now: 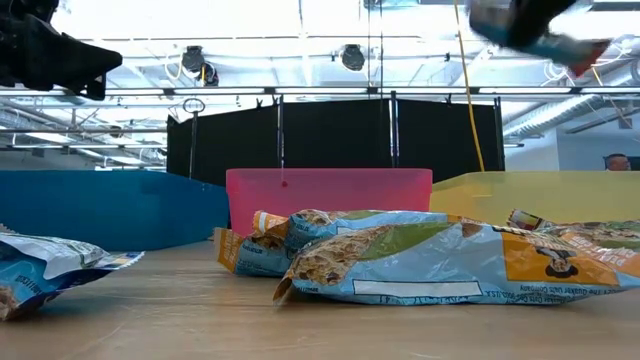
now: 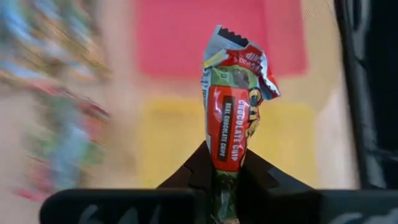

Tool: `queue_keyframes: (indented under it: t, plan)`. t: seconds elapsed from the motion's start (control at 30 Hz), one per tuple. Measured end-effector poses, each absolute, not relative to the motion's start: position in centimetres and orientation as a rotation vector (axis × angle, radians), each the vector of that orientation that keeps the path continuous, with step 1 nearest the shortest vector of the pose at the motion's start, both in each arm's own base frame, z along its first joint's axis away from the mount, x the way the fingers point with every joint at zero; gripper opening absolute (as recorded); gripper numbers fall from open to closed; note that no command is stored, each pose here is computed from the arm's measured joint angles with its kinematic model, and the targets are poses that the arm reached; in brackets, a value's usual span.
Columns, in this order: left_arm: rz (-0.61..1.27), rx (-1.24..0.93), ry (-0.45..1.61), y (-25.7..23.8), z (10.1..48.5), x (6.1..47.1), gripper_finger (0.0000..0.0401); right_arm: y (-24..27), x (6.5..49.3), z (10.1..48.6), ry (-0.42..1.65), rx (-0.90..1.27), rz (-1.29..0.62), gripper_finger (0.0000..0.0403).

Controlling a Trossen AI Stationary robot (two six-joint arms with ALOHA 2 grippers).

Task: Pick and place Granola Bars by type
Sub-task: Put the bottom green granola bar into yellow bin

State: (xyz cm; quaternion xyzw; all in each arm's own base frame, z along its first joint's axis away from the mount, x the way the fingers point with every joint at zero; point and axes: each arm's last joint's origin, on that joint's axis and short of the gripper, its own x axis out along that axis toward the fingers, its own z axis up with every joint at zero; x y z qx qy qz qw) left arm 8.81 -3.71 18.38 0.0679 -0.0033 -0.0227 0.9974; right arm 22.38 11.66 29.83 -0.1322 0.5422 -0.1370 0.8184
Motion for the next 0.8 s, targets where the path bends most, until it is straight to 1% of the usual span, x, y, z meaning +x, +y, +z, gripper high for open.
queue_keyframes:
  t: [0.07, 0.17, 0.23, 0.33, 0.43, 0.53, 0.67, 0.8]
  plan:
    - [-0.045, 0.152, -0.007, -3.7, 18.4, 8.8, 0.0008, 9.7, 22.7, 28.7, 1.237, -0.270, -0.264, 0.0033]
    - [-0.046, 0.171, -0.003, -3.7, 18.3, 8.8, 0.0008, 7.2, 23.4, 26.4, 1.291, -0.266, -0.298, 0.0022]
    - [-0.046, 0.175, -0.003, -3.7, 18.3, 8.8, 0.0008, 5.9, 23.4, 24.5, 1.346, -0.243, -0.288, 0.0020]
    - [-0.046, 0.174, -0.003, -3.7, 18.3, 8.8, 0.0008, 4.9, 23.3, 21.6, 1.381, -0.177, -0.224, 0.0020]
    - [-0.046, 0.175, -0.003, -3.7, 18.3, 8.8, 0.0008, 4.3, 22.7, 19.2, 1.399, -0.162, -0.217, 0.0028]
    - [-0.047, 0.175, -0.003, -3.7, 18.3, 8.8, 0.0008, 3.7, 22.0, 17.7, 1.425, -0.164, -0.236, 0.0031]
    - [-0.047, 0.163, -0.003, -3.7, 18.3, 8.8, 0.0008, 3.6, 21.7, 16.6, 1.411, -0.155, -0.235, 0.0019]
    - [-0.047, 0.158, -0.003, -3.7, 18.3, 8.8, 0.0008, 3.7, 21.5, 15.7, 1.396, -0.114, -0.189, 0.0023]
